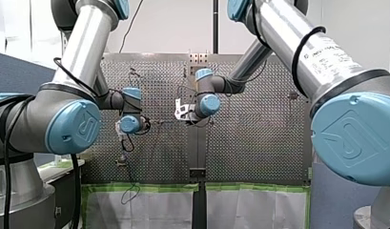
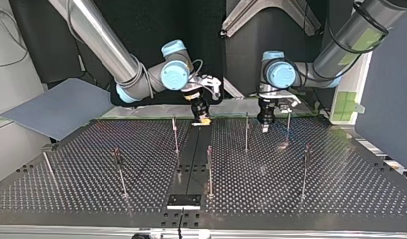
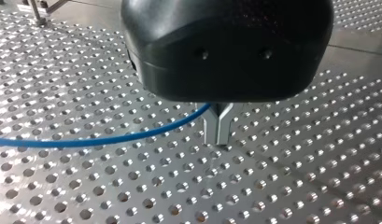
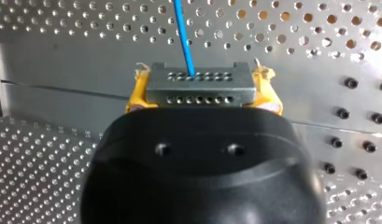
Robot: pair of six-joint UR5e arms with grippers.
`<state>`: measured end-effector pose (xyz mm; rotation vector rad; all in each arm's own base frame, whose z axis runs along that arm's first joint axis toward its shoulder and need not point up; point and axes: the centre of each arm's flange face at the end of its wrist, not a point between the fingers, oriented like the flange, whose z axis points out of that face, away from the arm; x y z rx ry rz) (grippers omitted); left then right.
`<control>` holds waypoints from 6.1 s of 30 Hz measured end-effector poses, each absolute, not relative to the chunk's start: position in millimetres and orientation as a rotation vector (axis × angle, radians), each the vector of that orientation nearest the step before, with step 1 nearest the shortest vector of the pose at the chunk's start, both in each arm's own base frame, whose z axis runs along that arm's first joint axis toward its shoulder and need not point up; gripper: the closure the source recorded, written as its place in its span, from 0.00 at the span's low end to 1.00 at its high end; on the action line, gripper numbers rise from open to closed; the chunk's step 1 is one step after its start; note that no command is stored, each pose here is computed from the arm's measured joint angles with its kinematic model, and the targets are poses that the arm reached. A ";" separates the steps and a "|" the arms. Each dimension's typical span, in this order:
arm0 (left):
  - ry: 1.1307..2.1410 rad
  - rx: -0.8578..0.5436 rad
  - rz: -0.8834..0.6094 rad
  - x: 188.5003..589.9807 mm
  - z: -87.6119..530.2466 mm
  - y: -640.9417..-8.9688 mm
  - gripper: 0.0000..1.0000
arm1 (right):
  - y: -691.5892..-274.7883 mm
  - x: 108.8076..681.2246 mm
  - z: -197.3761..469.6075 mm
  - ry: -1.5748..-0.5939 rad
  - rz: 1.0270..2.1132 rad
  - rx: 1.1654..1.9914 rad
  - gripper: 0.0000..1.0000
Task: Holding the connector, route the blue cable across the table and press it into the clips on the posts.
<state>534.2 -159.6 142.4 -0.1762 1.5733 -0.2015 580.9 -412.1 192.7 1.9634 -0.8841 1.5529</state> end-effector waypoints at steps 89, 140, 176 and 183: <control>1.725 -0.167 -0.143 475.1 161.6 -185.0 0.00 | -453.0 559.1 172.8 -0.947 1.516 1.950 1.00; 1.684 -0.077 -0.258 490.8 146.4 -294.3 0.00 | -471.0 545.9 175.7 -0.973 1.506 1.920 1.00; 1.647 -0.126 -0.200 531.4 138.5 -294.9 0.90 | -471.7 546.0 176.5 -0.973 1.509 1.917 1.00; 1.650 -0.140 -0.171 530.2 138.2 -293.3 1.00 | -472.1 546.3 177.6 -0.969 1.508 1.917 1.00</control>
